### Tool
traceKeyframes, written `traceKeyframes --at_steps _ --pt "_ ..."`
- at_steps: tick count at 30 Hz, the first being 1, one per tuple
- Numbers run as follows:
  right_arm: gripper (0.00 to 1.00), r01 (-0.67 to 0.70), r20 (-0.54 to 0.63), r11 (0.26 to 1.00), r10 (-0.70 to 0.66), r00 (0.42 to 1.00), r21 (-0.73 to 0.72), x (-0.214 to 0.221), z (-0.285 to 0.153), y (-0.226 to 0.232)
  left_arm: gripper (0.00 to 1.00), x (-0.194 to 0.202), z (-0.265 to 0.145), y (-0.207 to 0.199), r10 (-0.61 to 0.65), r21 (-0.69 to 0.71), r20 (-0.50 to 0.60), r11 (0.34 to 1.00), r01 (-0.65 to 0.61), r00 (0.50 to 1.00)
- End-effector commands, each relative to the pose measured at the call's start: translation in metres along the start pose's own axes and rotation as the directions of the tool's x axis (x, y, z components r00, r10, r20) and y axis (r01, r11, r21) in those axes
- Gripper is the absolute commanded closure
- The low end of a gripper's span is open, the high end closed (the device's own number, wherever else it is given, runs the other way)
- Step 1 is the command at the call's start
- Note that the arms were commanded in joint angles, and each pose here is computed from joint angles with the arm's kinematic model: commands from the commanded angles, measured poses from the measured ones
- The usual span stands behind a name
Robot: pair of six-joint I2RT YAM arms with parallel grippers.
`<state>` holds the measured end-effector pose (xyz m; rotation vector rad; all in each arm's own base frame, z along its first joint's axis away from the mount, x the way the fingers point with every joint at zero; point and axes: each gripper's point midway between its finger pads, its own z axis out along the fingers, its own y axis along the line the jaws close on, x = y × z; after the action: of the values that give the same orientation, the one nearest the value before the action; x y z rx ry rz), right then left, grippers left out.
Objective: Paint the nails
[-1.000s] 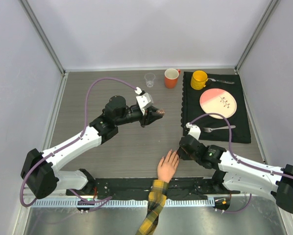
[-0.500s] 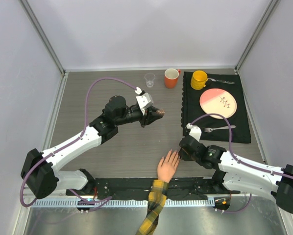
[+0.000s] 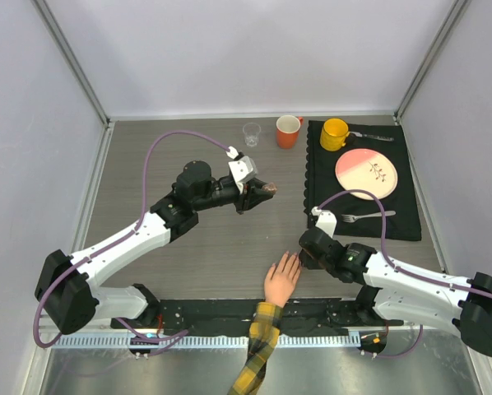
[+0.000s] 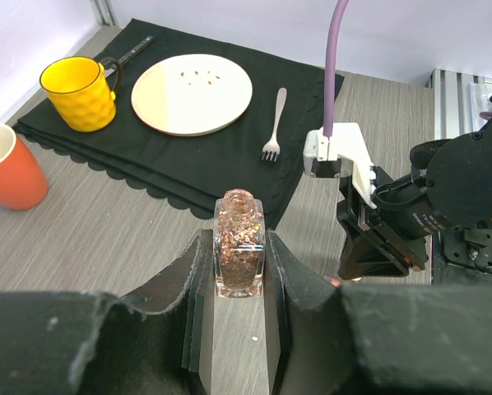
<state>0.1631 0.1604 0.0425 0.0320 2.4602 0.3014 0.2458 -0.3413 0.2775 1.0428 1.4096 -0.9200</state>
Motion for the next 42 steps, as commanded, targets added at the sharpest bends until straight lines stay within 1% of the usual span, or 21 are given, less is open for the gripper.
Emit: traceKeyframes --at_steps 1,18,26,31,42 --pt "0.99 -0.026 0.081 0.999 0.028 0.996 -0.029 -0.026 -0.004 0.014 1.0 -0.036 -0.005 -0.002 0.06 0.001 0.09 0.998 -0.061 0.994" --pt "0.99 -0.006 0.088 1.0 0.008 0.996 -0.022 -0.033 0.001 0.016 1.0 -0.035 -0.006 -0.002 0.06 -0.002 0.088 0.998 -0.06 0.994" --pt "0.99 0.0 0.074 1.0 0.002 0.997 -0.026 -0.03 0.002 0.015 1.0 -0.037 -0.007 -0.002 0.065 -0.003 0.092 0.998 -0.065 0.994" --pt "0.99 0.009 0.042 0.999 -0.007 0.999 -0.054 -0.022 0.0 0.018 1.0 -0.039 -0.007 -0.003 0.069 -0.002 0.096 0.998 -0.069 0.993" --pt "0.99 0.009 0.029 0.998 -0.007 1.0 -0.065 -0.016 -0.004 0.014 1.0 -0.039 -0.008 -0.004 0.067 -0.002 0.096 0.998 -0.067 0.993"
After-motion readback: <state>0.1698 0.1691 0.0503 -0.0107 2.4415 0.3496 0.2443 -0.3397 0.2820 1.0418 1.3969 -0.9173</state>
